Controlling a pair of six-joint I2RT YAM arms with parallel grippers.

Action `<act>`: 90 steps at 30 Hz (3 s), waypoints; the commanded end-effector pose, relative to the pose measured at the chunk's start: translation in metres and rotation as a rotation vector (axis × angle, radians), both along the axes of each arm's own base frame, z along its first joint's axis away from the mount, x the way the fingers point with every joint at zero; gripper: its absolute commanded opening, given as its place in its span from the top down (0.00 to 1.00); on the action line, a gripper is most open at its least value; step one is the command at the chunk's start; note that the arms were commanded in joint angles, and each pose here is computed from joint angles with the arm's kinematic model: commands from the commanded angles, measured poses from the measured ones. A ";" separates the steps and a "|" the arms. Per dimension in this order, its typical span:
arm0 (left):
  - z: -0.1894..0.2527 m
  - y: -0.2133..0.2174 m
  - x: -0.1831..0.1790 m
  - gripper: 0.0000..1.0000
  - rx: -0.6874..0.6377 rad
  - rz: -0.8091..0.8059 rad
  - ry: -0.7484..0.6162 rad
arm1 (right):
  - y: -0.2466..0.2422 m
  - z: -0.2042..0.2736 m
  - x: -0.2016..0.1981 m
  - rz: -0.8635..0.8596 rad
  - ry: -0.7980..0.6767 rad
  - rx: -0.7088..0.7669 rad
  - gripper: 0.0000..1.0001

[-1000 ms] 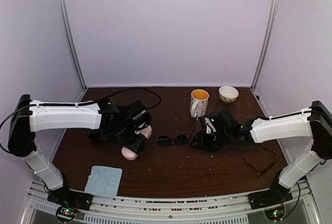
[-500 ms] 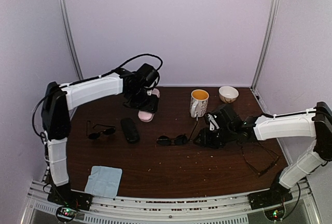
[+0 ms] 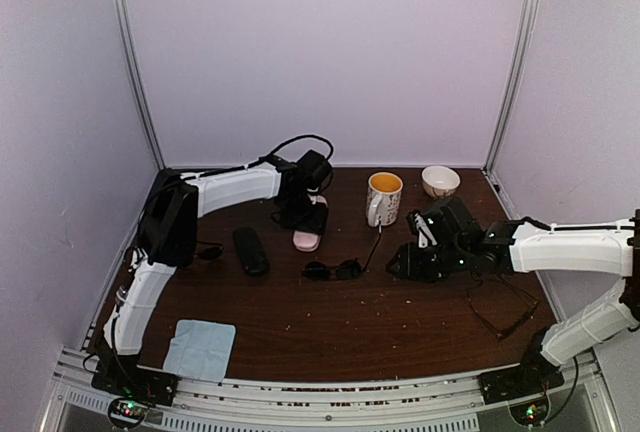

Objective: Organize the sunglasses

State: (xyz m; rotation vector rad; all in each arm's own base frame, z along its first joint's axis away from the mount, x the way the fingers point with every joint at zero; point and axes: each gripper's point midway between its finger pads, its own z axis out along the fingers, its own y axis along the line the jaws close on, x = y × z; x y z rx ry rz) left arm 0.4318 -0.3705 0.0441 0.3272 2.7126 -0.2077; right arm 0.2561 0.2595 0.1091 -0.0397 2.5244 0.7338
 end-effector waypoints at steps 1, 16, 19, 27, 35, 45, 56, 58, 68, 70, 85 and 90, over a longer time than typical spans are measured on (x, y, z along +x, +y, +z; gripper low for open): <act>0.017 -0.012 0.012 0.34 -0.080 0.003 -0.044 | -0.011 -0.003 0.004 -0.019 -0.016 -0.055 0.63; 0.101 -0.008 0.012 0.09 -0.126 -0.051 -0.207 | -0.030 0.024 0.020 -0.067 -0.117 -0.174 0.61; 0.125 0.007 0.004 0.08 -0.102 -0.043 -0.255 | -0.034 0.040 0.027 -0.082 -0.167 -0.194 0.59; 0.147 0.072 -0.039 0.06 -0.025 0.022 -0.335 | -0.025 0.082 0.042 -0.088 -0.275 -0.144 0.57; 0.114 0.139 -0.085 0.02 0.073 0.157 -0.297 | -0.018 0.084 0.046 -0.082 -0.288 -0.134 0.54; 0.069 0.146 -0.097 0.02 0.106 0.216 -0.187 | -0.012 0.067 0.043 -0.075 -0.234 -0.117 0.54; 0.023 0.127 -0.087 0.02 0.074 0.289 -0.088 | -0.012 0.055 0.036 -0.052 -0.212 -0.116 0.53; 0.015 0.129 -0.086 0.02 0.089 0.314 -0.082 | -0.013 0.053 0.034 -0.046 -0.211 -0.119 0.53; -0.018 0.123 -0.075 0.11 0.079 0.343 -0.067 | -0.015 0.049 0.035 -0.039 -0.211 -0.150 0.53; -0.020 0.125 -0.074 0.17 0.084 0.344 -0.074 | -0.014 0.050 0.036 -0.041 -0.213 -0.145 0.53; 0.005 0.124 -0.090 0.65 -0.022 0.219 -0.158 | -0.009 0.054 0.041 -0.034 -0.223 -0.146 0.53; 0.022 0.119 -0.100 0.72 -0.076 0.134 -0.191 | -0.007 0.061 0.043 -0.033 -0.241 -0.131 0.53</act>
